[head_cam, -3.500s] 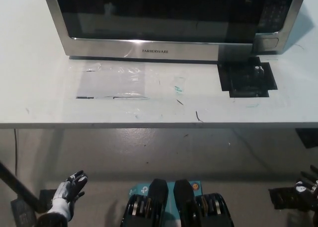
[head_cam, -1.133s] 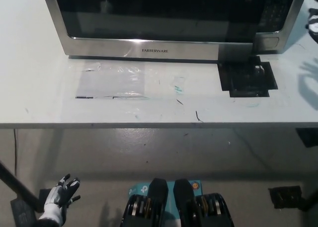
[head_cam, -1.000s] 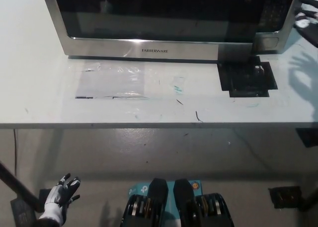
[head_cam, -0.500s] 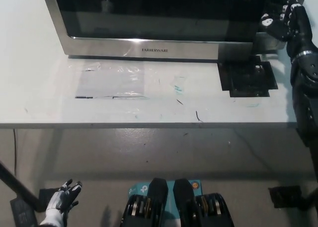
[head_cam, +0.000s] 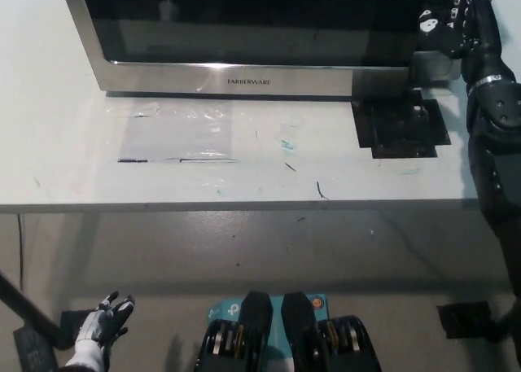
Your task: A microwave is kept infront of the robot with its door slightly ajar. The robot uses its right hand to push the door towards the left to open it.
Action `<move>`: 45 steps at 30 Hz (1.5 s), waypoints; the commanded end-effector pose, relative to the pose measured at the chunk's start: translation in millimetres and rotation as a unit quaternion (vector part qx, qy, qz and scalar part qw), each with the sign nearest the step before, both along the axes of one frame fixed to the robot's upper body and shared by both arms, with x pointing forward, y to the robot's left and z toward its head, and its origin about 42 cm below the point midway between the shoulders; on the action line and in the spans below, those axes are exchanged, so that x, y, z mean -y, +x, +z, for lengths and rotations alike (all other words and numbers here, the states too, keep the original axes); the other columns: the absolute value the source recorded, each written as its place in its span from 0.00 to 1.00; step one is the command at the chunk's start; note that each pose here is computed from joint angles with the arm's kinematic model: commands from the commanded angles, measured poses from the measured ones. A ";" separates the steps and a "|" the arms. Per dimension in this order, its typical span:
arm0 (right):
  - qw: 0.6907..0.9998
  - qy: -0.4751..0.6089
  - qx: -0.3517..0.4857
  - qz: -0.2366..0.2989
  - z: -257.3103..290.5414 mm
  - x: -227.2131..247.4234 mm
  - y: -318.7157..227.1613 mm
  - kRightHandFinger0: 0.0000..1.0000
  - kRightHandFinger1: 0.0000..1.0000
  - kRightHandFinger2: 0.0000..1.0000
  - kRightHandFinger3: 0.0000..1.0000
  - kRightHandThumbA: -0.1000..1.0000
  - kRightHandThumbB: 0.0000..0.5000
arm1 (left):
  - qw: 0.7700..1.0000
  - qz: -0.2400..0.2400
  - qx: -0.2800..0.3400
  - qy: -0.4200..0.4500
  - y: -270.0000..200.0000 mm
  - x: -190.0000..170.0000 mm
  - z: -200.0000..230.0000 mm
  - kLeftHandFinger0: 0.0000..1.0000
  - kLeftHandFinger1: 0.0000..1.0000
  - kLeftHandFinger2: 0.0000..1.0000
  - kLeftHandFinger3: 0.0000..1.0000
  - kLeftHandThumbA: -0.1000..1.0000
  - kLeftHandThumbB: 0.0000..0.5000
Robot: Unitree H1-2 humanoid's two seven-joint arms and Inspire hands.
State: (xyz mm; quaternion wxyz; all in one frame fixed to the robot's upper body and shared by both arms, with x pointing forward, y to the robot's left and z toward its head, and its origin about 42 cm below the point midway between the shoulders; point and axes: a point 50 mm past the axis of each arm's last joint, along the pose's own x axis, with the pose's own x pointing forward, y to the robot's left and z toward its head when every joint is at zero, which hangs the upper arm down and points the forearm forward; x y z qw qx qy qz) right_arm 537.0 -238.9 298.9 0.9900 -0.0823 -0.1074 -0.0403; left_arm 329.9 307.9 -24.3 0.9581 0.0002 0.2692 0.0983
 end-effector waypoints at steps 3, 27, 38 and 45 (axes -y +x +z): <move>0.995 0.002 0.060 0.085 21.3 -35.4 -27.9 0.40 0.63 0.72 0.86 0.54 0.31 | 1.000 0.011 0.018 0.007 10.3 -10.7 10.4 1.00 1.00 1.00 1.00 0.54 0.25; 0.987 0.084 0.030 0.134 -29.7 -58.0 -134.4 0.44 0.64 0.71 0.86 0.54 0.29 | 1.000 0.006 0.009 0.017 7.6 -14.8 8.5 1.00 1.00 1.00 0.99 0.54 0.21; 0.974 0.124 0.015 0.187 -50.2 -81.6 -206.6 0.43 0.65 0.74 0.89 0.57 0.21 | 1.000 0.014 0.015 -0.002 9.4 -13.9 11.3 1.00 1.00 1.00 0.98 0.50 0.23; 0.969 0.116 -0.002 0.220 -63.2 -91.0 -242.5 0.42 0.63 0.72 0.87 0.60 0.19 | 1.000 0.004 0.017 0.010 10.7 -11.1 11.7 1.00 1.00 1.00 0.97 0.55 0.24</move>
